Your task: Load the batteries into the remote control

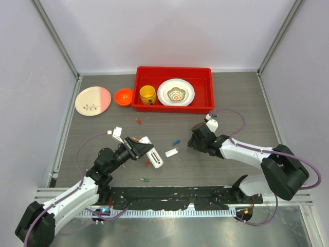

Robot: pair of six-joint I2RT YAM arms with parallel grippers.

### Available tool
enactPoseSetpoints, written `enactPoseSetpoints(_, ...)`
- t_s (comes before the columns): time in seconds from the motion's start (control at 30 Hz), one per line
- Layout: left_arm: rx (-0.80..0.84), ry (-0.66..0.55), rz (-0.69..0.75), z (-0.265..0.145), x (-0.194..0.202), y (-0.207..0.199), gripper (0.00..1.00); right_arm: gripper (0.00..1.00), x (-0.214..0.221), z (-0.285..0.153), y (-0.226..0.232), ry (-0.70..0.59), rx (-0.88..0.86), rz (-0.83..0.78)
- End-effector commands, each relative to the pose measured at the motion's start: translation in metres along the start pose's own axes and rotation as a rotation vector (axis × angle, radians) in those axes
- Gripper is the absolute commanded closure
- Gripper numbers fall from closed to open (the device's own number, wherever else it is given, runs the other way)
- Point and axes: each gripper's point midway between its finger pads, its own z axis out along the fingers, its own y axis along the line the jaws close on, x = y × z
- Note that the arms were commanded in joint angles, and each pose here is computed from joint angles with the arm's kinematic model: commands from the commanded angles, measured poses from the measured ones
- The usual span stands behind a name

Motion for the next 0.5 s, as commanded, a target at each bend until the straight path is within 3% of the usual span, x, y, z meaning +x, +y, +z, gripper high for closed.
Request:
enactPoseSetpoints(0.0, 0.01, -0.023, 0.034, 0.0, -0.001, 0.003, 1.0, 0.99, -0.002, -0.002, 0.019, -0.082, 0.015, 0.359)
enactPoseSetpoints(0.27, 0.014, -0.038, 0.037, 0.002, -0.007, -0.002, 1.0, 0.99, 0.016, -0.005, -0.028, -0.139, 0.395, 0.569)
enactPoseSetpoints(0.47, 0.012, -0.041, 0.036, 0.001, -0.006, 0.0, 1.0, 0.98, 0.018, -0.002, -0.028, -0.132, 0.462, 0.571)
